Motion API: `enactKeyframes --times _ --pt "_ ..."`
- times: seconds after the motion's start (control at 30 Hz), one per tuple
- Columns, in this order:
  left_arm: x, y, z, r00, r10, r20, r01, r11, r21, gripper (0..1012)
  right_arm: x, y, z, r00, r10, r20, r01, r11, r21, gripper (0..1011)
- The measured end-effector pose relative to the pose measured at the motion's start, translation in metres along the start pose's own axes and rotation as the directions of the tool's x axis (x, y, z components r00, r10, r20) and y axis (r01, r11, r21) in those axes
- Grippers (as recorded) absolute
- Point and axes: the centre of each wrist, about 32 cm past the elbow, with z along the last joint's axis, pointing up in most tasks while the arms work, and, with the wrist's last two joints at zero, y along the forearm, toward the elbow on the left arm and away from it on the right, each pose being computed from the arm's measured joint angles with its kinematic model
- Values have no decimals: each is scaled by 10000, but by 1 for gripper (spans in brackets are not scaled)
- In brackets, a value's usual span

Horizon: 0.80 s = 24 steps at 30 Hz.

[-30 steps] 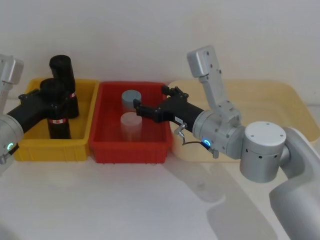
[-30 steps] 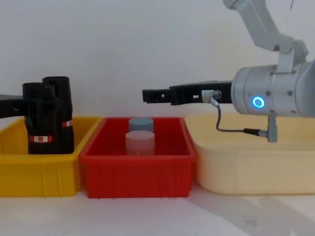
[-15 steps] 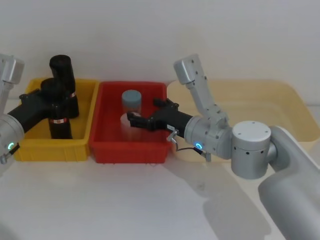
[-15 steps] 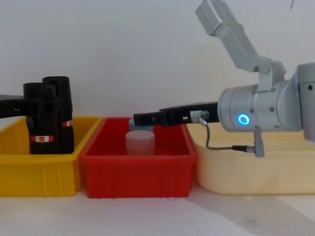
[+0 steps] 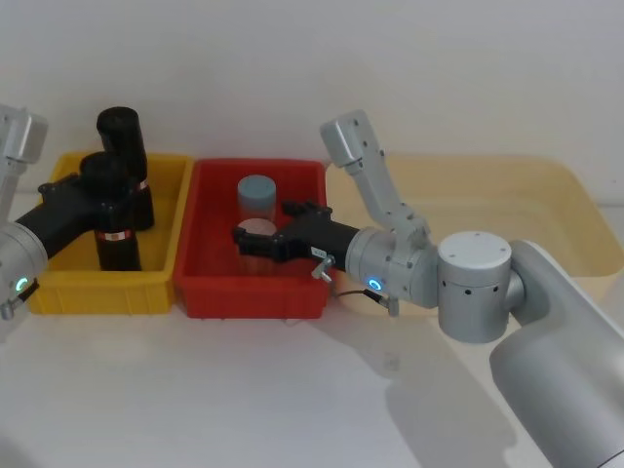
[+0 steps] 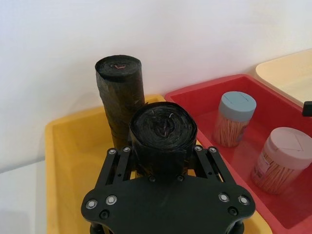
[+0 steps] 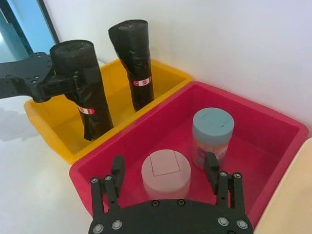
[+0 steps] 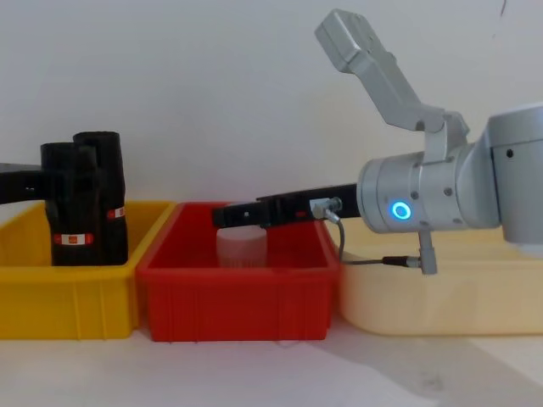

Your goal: Pick up the garbage bag with the one hand and transfer it to the other hand.

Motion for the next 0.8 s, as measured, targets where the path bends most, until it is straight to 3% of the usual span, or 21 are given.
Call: enactKeyframes --times 0.8 --pt "0 -1 1 10000 2 -1 -2 10000 -2 498 -5 151 -36 9989 88 455 -57 9977 -670 1001"
